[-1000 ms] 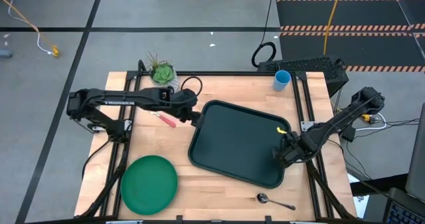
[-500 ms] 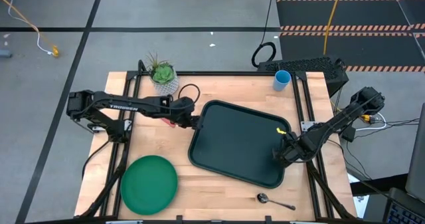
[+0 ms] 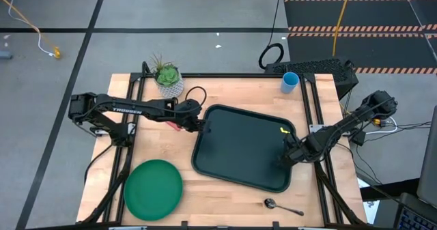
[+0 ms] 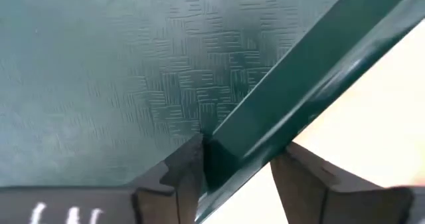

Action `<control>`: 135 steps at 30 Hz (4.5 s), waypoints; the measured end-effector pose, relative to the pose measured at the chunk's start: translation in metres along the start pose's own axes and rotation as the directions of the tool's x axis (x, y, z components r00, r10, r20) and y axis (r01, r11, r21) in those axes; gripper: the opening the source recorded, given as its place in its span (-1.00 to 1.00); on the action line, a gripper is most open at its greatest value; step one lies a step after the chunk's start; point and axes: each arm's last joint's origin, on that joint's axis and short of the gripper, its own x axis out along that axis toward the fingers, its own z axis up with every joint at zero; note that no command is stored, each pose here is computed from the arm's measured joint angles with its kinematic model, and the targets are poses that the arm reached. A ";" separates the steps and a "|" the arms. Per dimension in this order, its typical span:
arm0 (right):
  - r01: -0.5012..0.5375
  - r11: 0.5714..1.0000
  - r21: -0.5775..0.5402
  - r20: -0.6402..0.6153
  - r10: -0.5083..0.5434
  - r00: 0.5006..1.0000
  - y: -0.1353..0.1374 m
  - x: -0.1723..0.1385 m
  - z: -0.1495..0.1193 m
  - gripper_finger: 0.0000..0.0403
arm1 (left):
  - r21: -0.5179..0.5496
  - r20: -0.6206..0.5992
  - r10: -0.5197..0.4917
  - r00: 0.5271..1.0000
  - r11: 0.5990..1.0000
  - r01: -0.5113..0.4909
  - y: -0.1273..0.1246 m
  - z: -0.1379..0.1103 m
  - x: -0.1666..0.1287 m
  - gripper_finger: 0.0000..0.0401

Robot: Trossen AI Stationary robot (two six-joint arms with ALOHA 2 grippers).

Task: Pick and place plate/cup/fork/spoon on tray
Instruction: Prepare the dark green serving tray, then put the pink fork to the left of the dark green serving tray

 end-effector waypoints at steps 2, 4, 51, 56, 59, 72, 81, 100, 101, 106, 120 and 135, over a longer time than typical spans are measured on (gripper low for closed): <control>-0.006 1.000 -0.029 0.006 0.007 1.000 0.001 0.000 0.002 -0.30 | 0.000 -0.008 -0.003 1.000 1.000 0.003 0.000 0.000 0.000 0.16; -0.007 0.998 -0.056 0.008 0.007 1.000 0.001 0.000 0.005 -0.31 | 0.005 -0.017 -0.008 1.000 1.000 0.008 0.000 -0.001 0.000 0.16; -0.176 0.925 0.336 0.132 0.138 0.982 0.010 0.000 0.051 -0.85 | 0.063 -0.085 -0.046 0.995 0.997 0.051 -0.007 -0.012 -0.001 0.16; -0.162 0.912 0.377 0.127 0.122 0.984 0.008 0.000 0.053 -0.85 | 0.072 -0.092 -0.048 0.995 0.996 0.054 -0.008 -0.014 -0.001 0.16; -0.155 0.902 0.402 0.125 0.113 0.986 0.008 0.000 0.053 -0.86 | 0.078 -0.101 -0.050 0.994 0.995 0.058 -0.009 -0.016 -0.001 0.16; -0.168 0.843 0.511 0.176 0.088 0.980 0.006 0.000 0.056 -0.86 | 0.092 -0.130 -0.066 0.989 0.993 0.079 -0.013 -0.024 0.000 0.16; -0.169 0.860 0.481 0.183 0.090 0.979 0.005 0.000 0.061 -0.85 | 0.106 -0.142 -0.088 0.986 0.989 0.103 -0.017 -0.029 0.001 0.16; -0.185 0.882 0.433 0.179 0.117 0.977 0.003 0.000 0.071 -0.82 | 0.110 -0.166 -0.096 0.981 0.987 0.115 -0.018 -0.032 0.001 0.16; -0.200 0.885 0.421 0.186 0.132 0.974 0.004 -0.001 0.071 -0.81 | 0.110 -0.166 -0.096 0.981 0.987 0.115 -0.018 -0.032 0.001 0.16; -0.285 0.876 0.388 0.231 0.207 0.951 0.007 -0.009 0.073 -0.62 | 0.111 -0.167 -0.096 0.981 0.987 0.115 -0.018 -0.032 0.001 0.16; -0.299 0.894 0.333 0.260 0.218 0.941 -0.018 -0.034 0.062 -0.10 | 0.113 -0.164 -0.100 0.981 0.986 0.120 -0.019 -0.032 0.000 0.16; -0.410 0.894 -0.179 0.569 0.434 0.699 -0.012 -0.130 0.083 -0.25 | 0.308 0.160 -0.609 0.777 0.779 0.547 -0.075 -0.009 -0.061 0.16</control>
